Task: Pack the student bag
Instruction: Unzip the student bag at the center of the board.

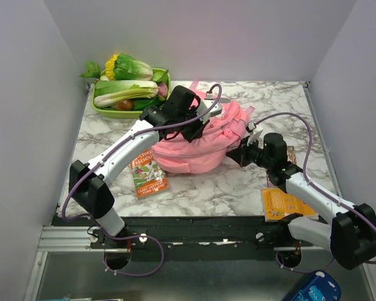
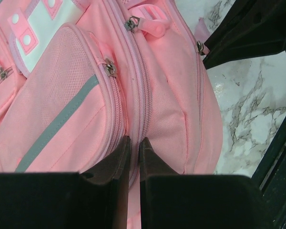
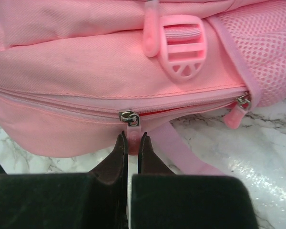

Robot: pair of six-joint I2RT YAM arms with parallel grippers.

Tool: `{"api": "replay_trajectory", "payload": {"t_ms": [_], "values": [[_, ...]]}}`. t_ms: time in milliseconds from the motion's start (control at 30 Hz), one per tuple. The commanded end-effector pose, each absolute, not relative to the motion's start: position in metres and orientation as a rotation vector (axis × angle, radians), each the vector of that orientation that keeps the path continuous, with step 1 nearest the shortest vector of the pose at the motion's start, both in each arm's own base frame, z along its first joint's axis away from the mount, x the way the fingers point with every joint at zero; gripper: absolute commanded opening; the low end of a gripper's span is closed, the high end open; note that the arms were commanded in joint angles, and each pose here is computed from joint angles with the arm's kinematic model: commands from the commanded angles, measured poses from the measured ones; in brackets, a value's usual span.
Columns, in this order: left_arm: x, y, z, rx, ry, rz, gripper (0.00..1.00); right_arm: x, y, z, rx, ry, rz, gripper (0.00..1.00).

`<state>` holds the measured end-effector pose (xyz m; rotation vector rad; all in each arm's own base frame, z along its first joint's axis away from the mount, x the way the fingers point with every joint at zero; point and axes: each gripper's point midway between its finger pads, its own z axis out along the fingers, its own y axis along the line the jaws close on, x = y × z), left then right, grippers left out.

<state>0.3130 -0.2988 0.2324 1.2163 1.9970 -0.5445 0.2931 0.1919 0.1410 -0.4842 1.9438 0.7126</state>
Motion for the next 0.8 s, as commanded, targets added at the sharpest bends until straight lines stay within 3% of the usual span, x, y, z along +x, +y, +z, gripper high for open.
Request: {"api": "replay_trajectory", "payload": {"t_ms": [0, 467, 767], "values": [[0.323, -0.317, 0.249, 1.177, 1.918, -0.575, 0.00, 0.274, 0.203, 0.129, -0.484, 1.987, 0.766, 0.01], [0.307, -0.360, 0.223, 1.220, 1.946, -0.666, 0.00, 0.226, 0.242, 0.133, -0.598, 2.027, 0.757, 0.01], [0.326, -0.404, 0.208, 1.140, 2.027, -0.777, 0.00, 0.207, 0.242, 0.117, -0.568, 2.060, 0.691, 0.01]]}}
